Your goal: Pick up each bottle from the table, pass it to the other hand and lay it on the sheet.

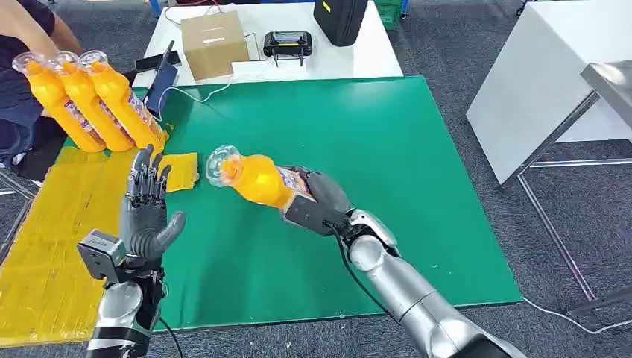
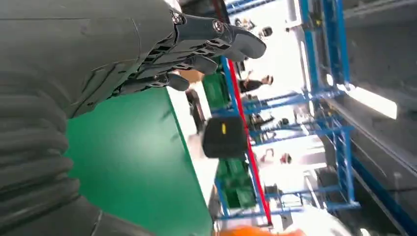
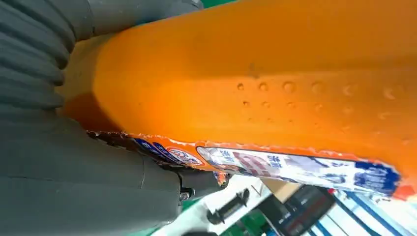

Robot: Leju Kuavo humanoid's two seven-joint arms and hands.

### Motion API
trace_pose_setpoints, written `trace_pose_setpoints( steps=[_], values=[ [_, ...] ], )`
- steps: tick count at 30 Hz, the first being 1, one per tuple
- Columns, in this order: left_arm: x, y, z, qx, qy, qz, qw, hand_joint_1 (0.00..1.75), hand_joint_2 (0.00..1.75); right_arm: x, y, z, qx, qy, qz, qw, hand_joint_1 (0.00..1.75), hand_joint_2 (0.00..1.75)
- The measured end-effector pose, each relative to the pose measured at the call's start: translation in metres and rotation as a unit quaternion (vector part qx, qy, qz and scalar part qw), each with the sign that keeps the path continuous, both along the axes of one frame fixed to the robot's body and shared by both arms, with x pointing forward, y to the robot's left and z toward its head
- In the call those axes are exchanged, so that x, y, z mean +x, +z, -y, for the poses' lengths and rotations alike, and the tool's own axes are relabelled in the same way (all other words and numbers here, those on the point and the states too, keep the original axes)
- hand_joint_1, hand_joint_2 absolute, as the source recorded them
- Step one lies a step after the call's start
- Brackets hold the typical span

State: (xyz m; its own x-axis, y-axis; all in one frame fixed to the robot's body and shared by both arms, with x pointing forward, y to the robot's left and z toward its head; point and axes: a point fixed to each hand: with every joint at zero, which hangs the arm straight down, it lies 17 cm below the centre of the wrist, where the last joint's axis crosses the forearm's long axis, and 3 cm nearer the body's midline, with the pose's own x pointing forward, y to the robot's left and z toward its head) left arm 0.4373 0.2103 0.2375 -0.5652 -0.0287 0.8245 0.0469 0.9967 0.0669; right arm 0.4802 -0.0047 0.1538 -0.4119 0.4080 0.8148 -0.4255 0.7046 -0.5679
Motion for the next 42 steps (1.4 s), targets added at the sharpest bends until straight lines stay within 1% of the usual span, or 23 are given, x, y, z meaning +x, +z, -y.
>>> trace_pose_setpoints(
  steps=[6, 12, 21, 33, 42],
  values=[
    [-0.004, 0.003, 0.021, -0.006, -0.037, 0.001, 0.999, 0.00, 1.75, -0.012, -0.008, -0.020, -0.006, 0.014, -0.008, 1.000, 1.75, 1.75],
    [-0.008, 0.006, 0.035, -0.011, -0.052, 0.003, 0.999, 0.00, 1.75, -0.015, -0.008, -0.027, -0.005, 0.018, -0.011, 1.000, 1.75, 1.75],
    [-0.009, 0.006, 0.040, -0.010, -0.058, 0.003, 0.998, 0.00, 1.75, -0.017, -0.005, -0.033, 0.003, 0.022, -0.012, 1.000, 1.75, 1.75],
    [-0.012, 0.007, 0.055, -0.012, -0.081, 0.000, 0.997, 0.00, 1.75, -0.022, 0.027, -0.069, 0.024, 0.047, -0.001, 0.999, 1.75, 1.75],
    [-0.012, 0.007, 0.056, -0.013, -0.083, 0.000, 0.996, 0.00, 1.75, -0.024, 0.029, -0.074, 0.026, 0.051, -0.002, 0.998, 1.75, 1.75]
  ],
)
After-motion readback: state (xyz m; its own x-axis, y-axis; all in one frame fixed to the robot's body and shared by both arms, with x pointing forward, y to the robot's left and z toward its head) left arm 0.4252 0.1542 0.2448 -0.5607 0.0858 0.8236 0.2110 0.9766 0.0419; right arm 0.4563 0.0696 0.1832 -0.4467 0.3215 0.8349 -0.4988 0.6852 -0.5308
